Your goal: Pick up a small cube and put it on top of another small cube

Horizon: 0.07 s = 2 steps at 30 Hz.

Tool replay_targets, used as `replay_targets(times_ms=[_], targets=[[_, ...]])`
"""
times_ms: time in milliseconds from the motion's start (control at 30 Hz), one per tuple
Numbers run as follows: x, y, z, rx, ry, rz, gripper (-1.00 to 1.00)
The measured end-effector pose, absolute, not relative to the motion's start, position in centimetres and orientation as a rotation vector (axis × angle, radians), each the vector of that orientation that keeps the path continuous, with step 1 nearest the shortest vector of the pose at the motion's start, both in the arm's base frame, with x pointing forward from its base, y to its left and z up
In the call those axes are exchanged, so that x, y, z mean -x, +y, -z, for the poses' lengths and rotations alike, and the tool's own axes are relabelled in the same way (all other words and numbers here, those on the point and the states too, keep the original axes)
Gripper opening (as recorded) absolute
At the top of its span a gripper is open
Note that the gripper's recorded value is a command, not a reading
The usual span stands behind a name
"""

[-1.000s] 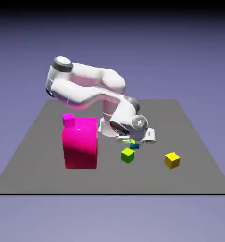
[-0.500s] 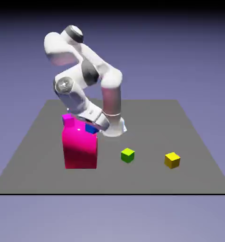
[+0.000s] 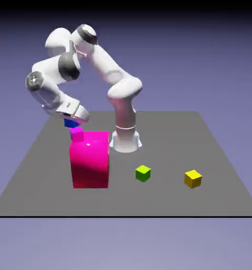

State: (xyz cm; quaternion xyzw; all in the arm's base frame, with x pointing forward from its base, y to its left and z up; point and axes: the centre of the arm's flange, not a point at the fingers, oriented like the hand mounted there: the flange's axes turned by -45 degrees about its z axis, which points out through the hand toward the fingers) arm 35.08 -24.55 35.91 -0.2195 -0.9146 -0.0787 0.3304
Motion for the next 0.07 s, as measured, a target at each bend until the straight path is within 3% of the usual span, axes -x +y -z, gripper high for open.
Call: replay_targets(times_ms=[67], targets=[[-35.08,-24.53,-35.92,0.575,-2.392,0.208,1.00]])
